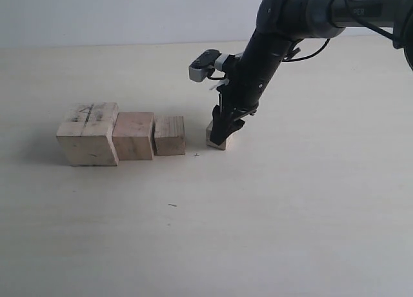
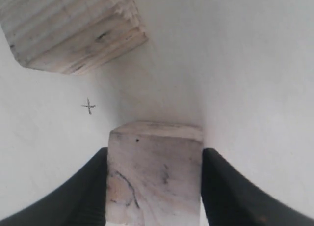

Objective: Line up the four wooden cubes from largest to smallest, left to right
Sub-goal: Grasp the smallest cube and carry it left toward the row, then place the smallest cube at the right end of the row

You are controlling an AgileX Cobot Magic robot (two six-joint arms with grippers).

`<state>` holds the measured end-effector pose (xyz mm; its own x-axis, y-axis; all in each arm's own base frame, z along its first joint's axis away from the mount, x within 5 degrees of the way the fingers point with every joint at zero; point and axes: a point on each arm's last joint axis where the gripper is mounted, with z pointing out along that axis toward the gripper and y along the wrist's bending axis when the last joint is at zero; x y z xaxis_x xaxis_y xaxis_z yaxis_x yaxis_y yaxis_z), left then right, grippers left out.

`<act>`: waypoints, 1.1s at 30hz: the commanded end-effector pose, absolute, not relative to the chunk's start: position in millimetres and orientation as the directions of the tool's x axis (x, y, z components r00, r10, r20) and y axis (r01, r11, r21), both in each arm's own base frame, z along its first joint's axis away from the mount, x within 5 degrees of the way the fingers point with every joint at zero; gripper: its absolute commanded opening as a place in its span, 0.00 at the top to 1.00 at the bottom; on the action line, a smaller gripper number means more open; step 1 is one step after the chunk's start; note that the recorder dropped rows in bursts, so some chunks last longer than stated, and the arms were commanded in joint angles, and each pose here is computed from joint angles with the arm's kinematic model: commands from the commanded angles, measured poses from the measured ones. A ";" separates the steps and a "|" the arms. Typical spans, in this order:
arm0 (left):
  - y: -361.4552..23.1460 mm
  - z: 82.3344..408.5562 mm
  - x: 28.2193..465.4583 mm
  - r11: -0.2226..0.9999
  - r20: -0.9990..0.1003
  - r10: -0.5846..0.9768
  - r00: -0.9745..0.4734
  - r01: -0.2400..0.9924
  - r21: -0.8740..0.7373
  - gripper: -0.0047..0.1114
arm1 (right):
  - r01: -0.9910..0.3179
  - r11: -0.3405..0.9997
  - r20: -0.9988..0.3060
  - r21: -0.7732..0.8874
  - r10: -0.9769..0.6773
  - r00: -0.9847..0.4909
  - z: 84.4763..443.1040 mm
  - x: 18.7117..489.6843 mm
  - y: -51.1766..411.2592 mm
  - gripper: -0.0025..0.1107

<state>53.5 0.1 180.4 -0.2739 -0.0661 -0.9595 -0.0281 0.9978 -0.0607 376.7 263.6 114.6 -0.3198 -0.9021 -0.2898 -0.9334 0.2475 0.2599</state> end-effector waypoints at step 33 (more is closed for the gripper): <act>-0.2 181.5 53.3 0.997 -0.963 -0.073 -0.260 -0.024 -0.069 0.96 | -0.994 -0.109 -0.381 0.028 -0.920 0.090 103.6 353.2 315.3 0.92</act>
<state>53.5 0.1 180.4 -0.2739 -0.0661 -0.9595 -0.0281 0.9978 -0.0607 350.9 315.8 109.1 0.0813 -0.9121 -0.4017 -0.9917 -0.1144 0.0589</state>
